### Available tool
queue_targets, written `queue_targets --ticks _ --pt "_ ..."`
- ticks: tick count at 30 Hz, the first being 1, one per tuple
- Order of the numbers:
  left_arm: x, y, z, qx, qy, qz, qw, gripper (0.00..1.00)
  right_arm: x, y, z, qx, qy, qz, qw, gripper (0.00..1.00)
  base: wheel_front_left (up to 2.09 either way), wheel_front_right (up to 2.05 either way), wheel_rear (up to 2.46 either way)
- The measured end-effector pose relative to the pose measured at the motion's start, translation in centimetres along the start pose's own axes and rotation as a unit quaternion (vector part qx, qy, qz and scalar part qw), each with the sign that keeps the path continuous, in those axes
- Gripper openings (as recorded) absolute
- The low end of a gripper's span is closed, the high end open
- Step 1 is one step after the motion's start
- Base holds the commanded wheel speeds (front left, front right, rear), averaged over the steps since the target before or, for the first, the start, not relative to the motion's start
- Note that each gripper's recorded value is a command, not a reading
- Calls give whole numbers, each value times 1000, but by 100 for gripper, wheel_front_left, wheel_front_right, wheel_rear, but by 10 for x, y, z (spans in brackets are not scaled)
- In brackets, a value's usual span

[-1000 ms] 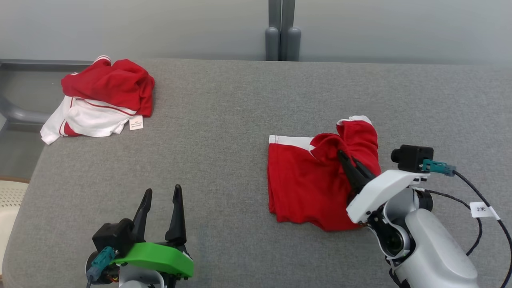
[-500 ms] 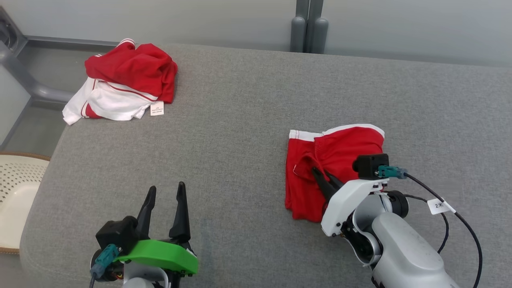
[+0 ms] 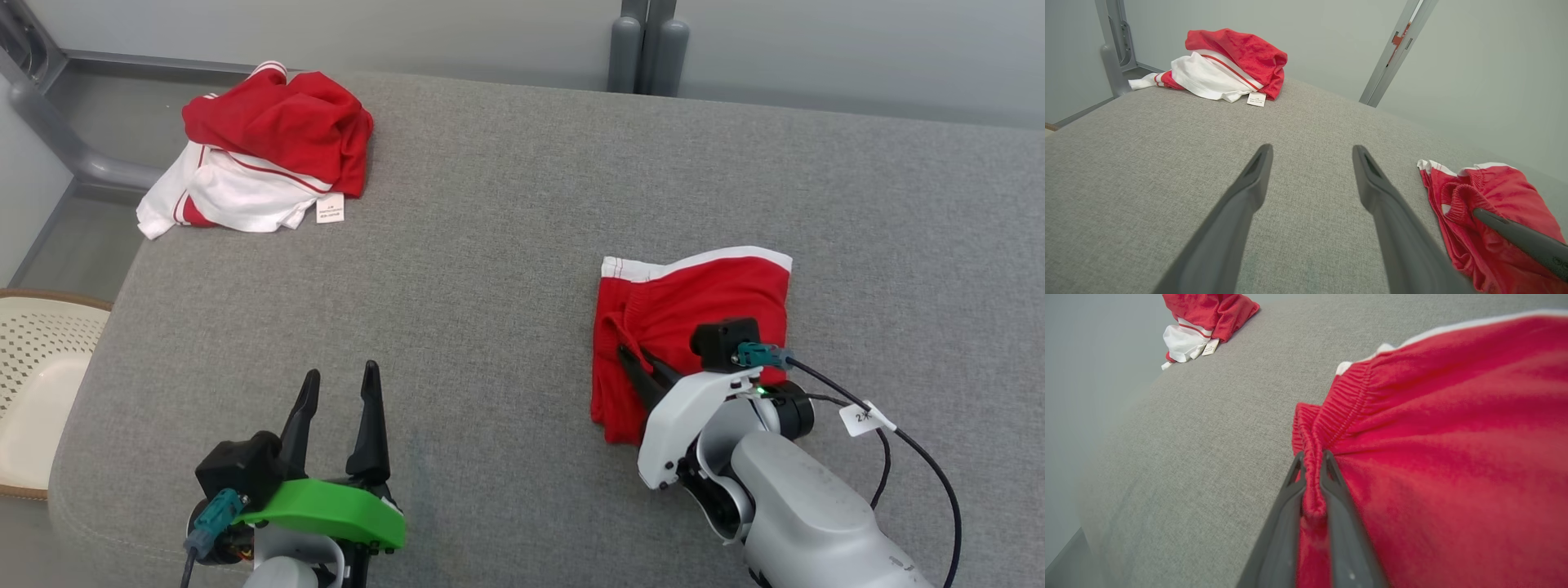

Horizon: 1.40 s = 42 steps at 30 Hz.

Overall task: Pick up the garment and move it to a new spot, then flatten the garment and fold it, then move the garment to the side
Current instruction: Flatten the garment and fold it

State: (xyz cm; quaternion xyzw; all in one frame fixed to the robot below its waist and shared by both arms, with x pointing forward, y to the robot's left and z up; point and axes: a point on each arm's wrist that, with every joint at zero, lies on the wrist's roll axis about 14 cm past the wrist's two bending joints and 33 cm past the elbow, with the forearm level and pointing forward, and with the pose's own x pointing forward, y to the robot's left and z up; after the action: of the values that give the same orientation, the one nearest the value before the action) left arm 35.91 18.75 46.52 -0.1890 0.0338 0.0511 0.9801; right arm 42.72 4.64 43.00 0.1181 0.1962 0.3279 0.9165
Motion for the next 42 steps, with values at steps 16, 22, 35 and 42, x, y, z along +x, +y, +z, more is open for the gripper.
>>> queue_targets --ticks 16,22,35,42 --pt "6 -7 4 1 -7 -13 1000 100 -6 14 14 -39 -50 23 998 100 0 0 0" --pt "10 -16 6 8 -12 -27 1000 100 -14 5 42 -49 -102 8 994 100 0 0 0" --pt "9 -35 14 8 -26 -56 998 100 -114 -71 117 -95 -270 -156 945 100 0 0 0" --pt "-1 -32 14 18 -28 -54 998 100 -161 -90 91 -71 -271 -214 936 100 0 0 0"
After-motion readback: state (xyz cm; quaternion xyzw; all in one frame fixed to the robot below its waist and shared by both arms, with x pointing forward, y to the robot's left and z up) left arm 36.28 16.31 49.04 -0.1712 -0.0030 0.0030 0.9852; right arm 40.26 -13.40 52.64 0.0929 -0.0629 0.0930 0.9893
